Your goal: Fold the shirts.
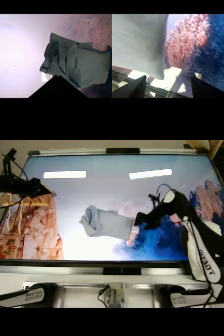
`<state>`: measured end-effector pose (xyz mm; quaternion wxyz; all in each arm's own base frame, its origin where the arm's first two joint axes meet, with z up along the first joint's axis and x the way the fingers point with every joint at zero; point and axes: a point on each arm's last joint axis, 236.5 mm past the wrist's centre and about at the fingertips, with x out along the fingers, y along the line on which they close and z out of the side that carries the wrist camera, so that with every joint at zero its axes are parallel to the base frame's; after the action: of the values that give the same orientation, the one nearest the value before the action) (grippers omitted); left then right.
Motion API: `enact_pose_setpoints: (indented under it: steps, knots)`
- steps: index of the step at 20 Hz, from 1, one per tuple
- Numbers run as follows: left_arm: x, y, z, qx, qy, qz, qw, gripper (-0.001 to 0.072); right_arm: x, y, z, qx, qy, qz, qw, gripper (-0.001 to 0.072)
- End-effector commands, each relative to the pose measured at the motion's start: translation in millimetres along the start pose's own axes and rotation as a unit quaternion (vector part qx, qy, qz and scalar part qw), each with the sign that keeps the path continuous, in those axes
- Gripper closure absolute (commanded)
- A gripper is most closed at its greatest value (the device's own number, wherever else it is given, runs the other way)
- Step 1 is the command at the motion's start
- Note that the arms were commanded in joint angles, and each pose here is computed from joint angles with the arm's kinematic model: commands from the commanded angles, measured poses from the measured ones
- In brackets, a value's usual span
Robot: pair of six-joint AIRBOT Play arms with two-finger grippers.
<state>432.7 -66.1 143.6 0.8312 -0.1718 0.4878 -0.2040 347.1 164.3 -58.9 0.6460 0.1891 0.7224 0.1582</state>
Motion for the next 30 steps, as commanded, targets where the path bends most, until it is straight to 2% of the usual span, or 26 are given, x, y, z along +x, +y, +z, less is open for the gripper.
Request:
enact_pose_setpoints:
  steps: [1, 5, 6, 7, 8, 11, 14, 16, 20, 25, 30]
  knots:
    - [0.4, 0.2, 1.1, 0.002, -0.002, 0.0, 1.0, 0.0673, 43.2, 22.4, 8.3, 0.01, -0.023, 0.053, 0.998, 0.0041]
    - [0.4, 0.1, 1.1, 0.002, -0.002, 0.0, 1.0, 0.0673, 77.5, 53.3, 19.5, 0.022, -0.033, 0.106, 0.994, 0.0042]
    - [0.4, 0.1, 1.1, 0.002, -0.002, 0.0, 1.0, 0.0673, 80.2, 59.8, 21.2, 0.026, -0.033, 0.122, 0.992, 0.0107]
    - [0.4, 0.1, 1.1, 0.002, -0.002, 0.0, 1.0, 0.0673, 78.3, 69.8, 23.6, 0.013, -0.039, 0.145, 0.989, 0.0362]
    - [0.4, 0.1, 1.1, 0.002, -0.002, 0.0, 1.0, 0.0673, 66.8, 83.2, 30.0, -0.02, -0.054, 0.173, 0.983, 0.0646]
    - [0.5, 0.2, 1.1, 0.001, -0.002, 0.0, 1.0, 0.0673, -15.3, 124.9, 55.8, -0.097, -0.112, 0.251, 0.957, 0.0653]
    - [0.5, 0.2, 1.0, 0.001, -0.002, 0.0, 1.0, 0.0673, -138.7, 132.5, 73.7, -0.13, -0.193, 0.266, 0.935, 0.0653]
    - [0.5, 0.2, 1.0, 0.002, -0.002, 0.0, 1.0, 0.0673, -211.8, 108.5, 72.4, -0.127, -0.247, 0.228, 0.933, 0.0653]
    - [0.5, 0.1, 0.9, 0.002, -0.002, 0.0, 1.0, 0.0673, -308.7, 25.3, 44.1, -0.05, -0.33, 0.124, 0.934, 0.0653]
    - [0.5, 0.1, 0.8, 0.002, -0.002, 0.0, 1.0, 0.0673, -368.9, -94.1, -12.9, 0.076, -0.384, -0.008, 0.92, 0.0653]
    - [0.5, 0.1, 0.8, 0.007, -0.001, 0.0, 1.0, 0.0673, -406.6, -170.4, -49.1, 0.172, -0.43, -0.075, 0.883, 0.0653]
